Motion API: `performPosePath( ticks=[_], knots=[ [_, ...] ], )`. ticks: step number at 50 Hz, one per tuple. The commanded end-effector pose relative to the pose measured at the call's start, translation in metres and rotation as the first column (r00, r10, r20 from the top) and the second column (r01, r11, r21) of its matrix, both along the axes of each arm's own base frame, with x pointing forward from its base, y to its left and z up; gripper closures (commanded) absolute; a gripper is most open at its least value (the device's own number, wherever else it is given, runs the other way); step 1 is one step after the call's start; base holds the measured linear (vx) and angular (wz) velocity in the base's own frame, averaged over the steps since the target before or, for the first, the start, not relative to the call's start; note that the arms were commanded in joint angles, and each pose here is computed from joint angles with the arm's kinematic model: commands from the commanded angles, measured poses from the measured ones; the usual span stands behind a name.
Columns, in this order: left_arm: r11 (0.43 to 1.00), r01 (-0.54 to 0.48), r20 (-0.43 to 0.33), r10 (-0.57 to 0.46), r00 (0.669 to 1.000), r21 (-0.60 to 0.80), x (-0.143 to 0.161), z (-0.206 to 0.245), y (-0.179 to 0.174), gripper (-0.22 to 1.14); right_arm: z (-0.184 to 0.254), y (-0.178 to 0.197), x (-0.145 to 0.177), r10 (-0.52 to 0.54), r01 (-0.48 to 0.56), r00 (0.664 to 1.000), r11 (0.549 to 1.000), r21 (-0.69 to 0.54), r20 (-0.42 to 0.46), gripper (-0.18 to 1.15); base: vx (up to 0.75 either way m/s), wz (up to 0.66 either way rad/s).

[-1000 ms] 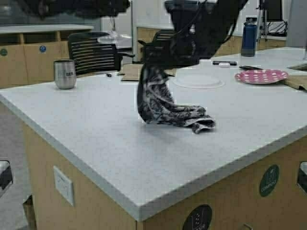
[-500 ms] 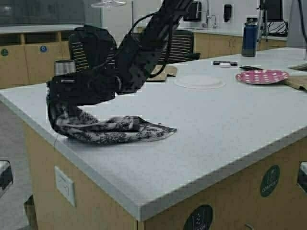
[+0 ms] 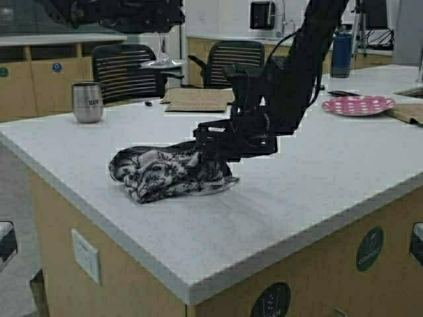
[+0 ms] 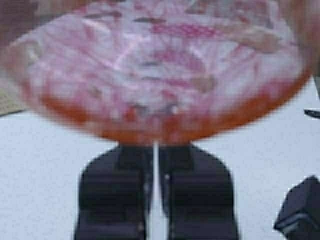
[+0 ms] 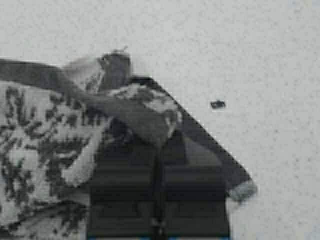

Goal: Get the cloth and wipe up the spill under the wine glass

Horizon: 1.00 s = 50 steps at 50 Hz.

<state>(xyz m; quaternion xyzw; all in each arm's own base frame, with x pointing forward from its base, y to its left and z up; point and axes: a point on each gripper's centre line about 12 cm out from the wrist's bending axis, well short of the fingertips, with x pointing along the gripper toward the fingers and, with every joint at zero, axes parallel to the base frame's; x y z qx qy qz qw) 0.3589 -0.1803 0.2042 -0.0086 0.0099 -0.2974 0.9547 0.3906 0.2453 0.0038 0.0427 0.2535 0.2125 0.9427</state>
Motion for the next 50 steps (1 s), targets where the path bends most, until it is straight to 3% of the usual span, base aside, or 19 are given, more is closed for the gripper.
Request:
performPosePath(
  ticks=[1, 15, 33, 50],
  knots=[
    [1.0, 0.007, 0.023, -0.007, 1.0, -0.008, 0.009, -0.007, -0.005, 0.82, 0.023, -0.005, 0.008, -0.017, 0.016, 0.999, 1.0, 0.027, 0.05, 0.91, 0.0, 0.0],
    [1.0, 0.018, -0.057, -0.017, 0.998, 0.021, 0.03, -0.068, -0.016, 0.83, 0.022, -0.03, 0.009, -0.062, 0.062, 0.997, 0.998, 0.014, 0.034, 0.91, 0.0, 0.0],
    [0.999, 0.053, 0.047, -0.053, 0.997, -0.005, 0.049, -0.137, -0.028, 0.83, 0.02, -0.046, -0.002, -0.065, 0.065, 0.998, 0.998, -0.025, 0.028, 0.91, 0.0, 0.0],
    [0.997, 0.034, -0.003, -0.034, 0.999, 0.075, 0.049, -0.2, -0.025, 0.83, 0.023, -0.046, -0.003, -0.064, 0.065, 0.997, 0.998, -0.017, 0.044, 0.92, 0.0, 0.0]
  ],
)
